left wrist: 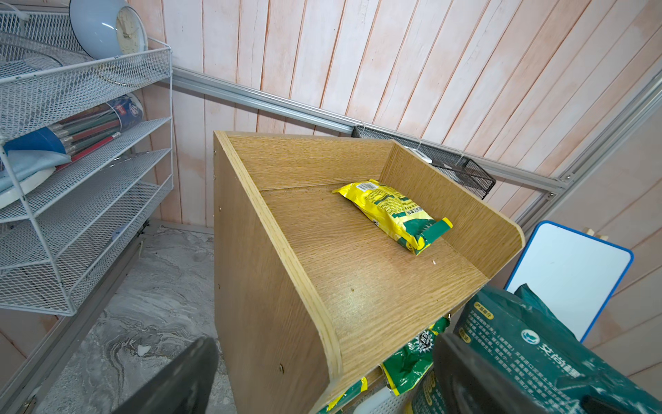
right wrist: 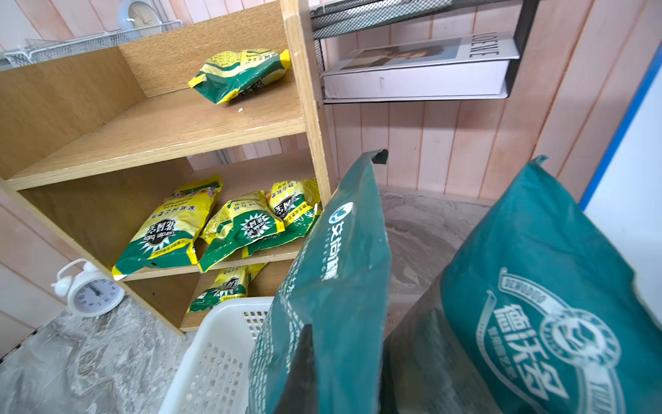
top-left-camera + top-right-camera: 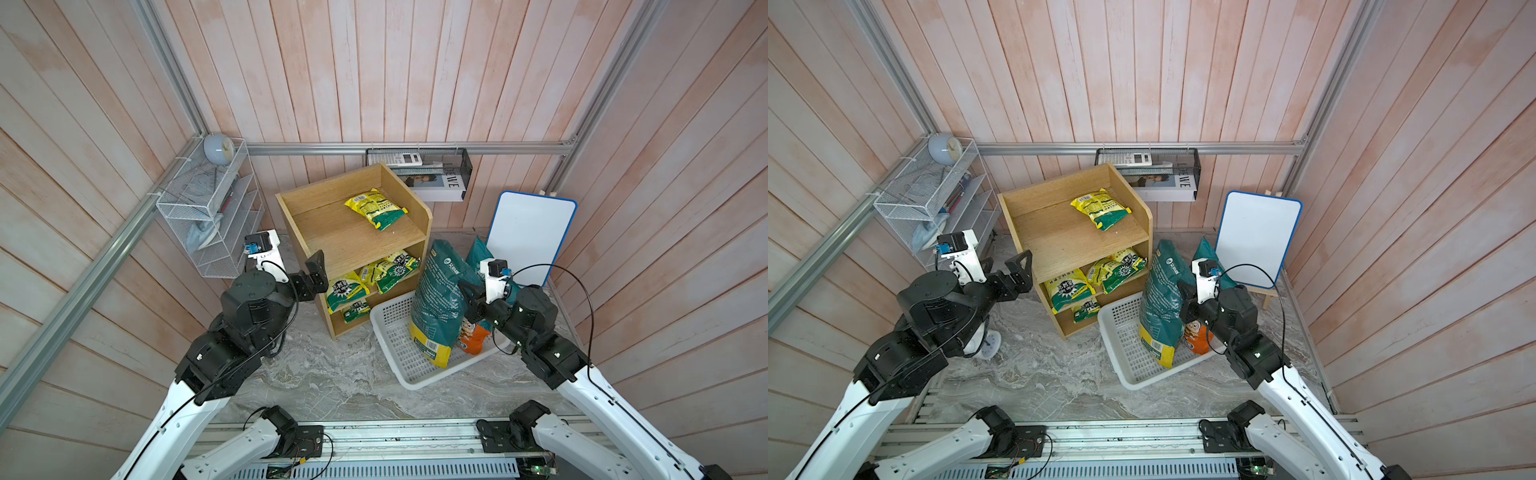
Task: Take down the fertilizer bag from the shelf
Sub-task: Place the fertilizer bag in the storage box, then adjust the fertilizer bag in the storage box, then pick up the fertilizer bag from the shelf, then place the fertilizer bag in the storage box.
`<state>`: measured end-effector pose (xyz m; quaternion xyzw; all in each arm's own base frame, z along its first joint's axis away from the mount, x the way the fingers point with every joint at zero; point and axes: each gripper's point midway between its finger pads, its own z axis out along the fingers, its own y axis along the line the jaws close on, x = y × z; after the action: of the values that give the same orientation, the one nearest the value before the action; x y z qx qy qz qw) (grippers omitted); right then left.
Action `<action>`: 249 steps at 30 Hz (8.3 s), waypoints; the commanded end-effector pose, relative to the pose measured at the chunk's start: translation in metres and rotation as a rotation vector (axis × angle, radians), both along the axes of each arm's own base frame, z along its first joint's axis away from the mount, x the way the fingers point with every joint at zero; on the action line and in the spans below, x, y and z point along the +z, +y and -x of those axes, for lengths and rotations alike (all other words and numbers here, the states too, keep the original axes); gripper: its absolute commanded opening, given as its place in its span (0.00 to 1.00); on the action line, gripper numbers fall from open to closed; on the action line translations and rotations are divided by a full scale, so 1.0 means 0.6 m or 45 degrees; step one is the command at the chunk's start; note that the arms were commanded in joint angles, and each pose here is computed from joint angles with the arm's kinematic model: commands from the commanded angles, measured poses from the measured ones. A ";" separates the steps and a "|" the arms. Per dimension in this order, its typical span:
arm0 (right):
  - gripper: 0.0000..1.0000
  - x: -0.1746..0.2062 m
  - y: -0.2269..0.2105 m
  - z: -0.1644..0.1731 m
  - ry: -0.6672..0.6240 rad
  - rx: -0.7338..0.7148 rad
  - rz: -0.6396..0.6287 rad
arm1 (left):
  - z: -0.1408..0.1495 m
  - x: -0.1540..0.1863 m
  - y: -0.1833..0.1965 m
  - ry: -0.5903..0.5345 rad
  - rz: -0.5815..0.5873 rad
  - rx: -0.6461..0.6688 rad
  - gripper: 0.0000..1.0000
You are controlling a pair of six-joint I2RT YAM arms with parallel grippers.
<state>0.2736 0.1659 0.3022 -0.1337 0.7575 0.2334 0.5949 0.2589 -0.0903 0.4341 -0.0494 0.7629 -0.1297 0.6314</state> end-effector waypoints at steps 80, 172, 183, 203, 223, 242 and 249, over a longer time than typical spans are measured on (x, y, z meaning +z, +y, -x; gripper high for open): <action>0.79 -0.028 0.403 0.222 0.130 0.704 1.018 | 0.011 -0.053 0.019 0.075 0.062 0.067 1.00; 0.75 0.109 0.374 -0.255 -0.278 0.207 0.978 | 0.024 -0.051 0.027 0.060 0.048 0.053 1.00; 0.00 0.145 0.380 -0.252 -0.287 0.225 0.869 | 0.032 -0.054 0.041 0.047 0.042 0.085 1.00; 0.00 0.305 0.195 0.069 -0.179 0.468 0.285 | -0.021 -0.101 0.001 0.089 -0.076 0.052 1.00; 0.00 0.034 0.138 0.139 0.686 0.411 0.490 | -0.124 -0.160 0.014 0.183 0.037 0.153 1.00; 0.27 -0.228 0.210 0.089 1.250 0.400 1.016 | -0.137 -0.173 0.013 0.190 0.017 0.158 1.00; 0.43 -0.120 0.208 0.060 0.949 0.360 0.897 | -0.160 -0.176 0.022 0.192 0.041 0.172 1.00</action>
<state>0.2349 0.3018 0.1790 -0.3301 0.9366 0.0653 0.0982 0.3354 -0.0832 0.3279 -0.1043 0.8101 -0.1011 0.5680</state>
